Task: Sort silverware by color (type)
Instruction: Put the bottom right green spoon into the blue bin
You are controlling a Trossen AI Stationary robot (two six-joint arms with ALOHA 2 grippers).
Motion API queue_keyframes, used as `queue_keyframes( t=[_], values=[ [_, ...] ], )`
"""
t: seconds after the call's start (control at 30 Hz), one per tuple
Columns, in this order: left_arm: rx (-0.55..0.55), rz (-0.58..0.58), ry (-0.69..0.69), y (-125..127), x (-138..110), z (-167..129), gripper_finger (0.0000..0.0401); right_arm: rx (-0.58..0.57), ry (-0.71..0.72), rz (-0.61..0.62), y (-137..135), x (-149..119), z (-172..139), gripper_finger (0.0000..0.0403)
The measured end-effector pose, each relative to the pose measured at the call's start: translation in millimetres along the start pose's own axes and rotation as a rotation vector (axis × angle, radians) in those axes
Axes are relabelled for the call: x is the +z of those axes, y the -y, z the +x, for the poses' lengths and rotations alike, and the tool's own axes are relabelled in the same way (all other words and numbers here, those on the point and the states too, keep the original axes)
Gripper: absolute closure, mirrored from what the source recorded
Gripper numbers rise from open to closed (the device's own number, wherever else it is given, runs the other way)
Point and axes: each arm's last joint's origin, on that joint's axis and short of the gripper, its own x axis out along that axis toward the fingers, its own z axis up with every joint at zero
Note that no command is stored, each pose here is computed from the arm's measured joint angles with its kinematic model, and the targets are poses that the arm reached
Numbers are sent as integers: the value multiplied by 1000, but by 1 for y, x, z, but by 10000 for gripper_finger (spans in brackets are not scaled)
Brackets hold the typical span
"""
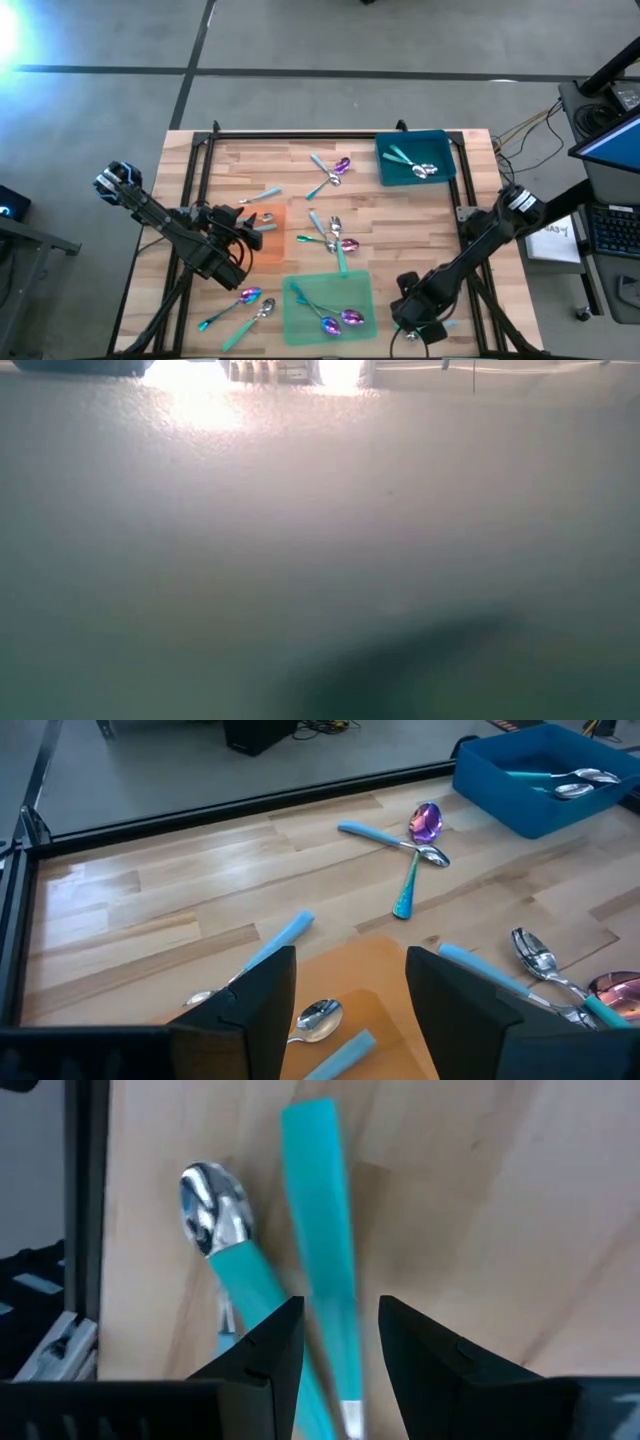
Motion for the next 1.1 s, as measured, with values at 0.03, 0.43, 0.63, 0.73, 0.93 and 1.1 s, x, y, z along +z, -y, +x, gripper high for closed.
queue_keyframes(
  t=[0.03,0.43,0.63,0.73,0.93,1.1],
  values=[
    [0,0,0,0,0,0,226,5,-6,-4,-1,0,2,282],
    [0,23,0,0,0,0,226,-62,-61,11,4,3,26,283],
    [0,25,0,0,0,0,226,-72,-57,11,5,3,26,290],
    [-1,24,0,0,0,0,226,-69,-48,8,4,2,24,290],
    [-2,22,-1,0,0,0,226,-69,-40,6,4,2,22,290],
    [-4,19,-2,1,0,0,226,-53,-38,5,3,2,19,292]
  ],
)
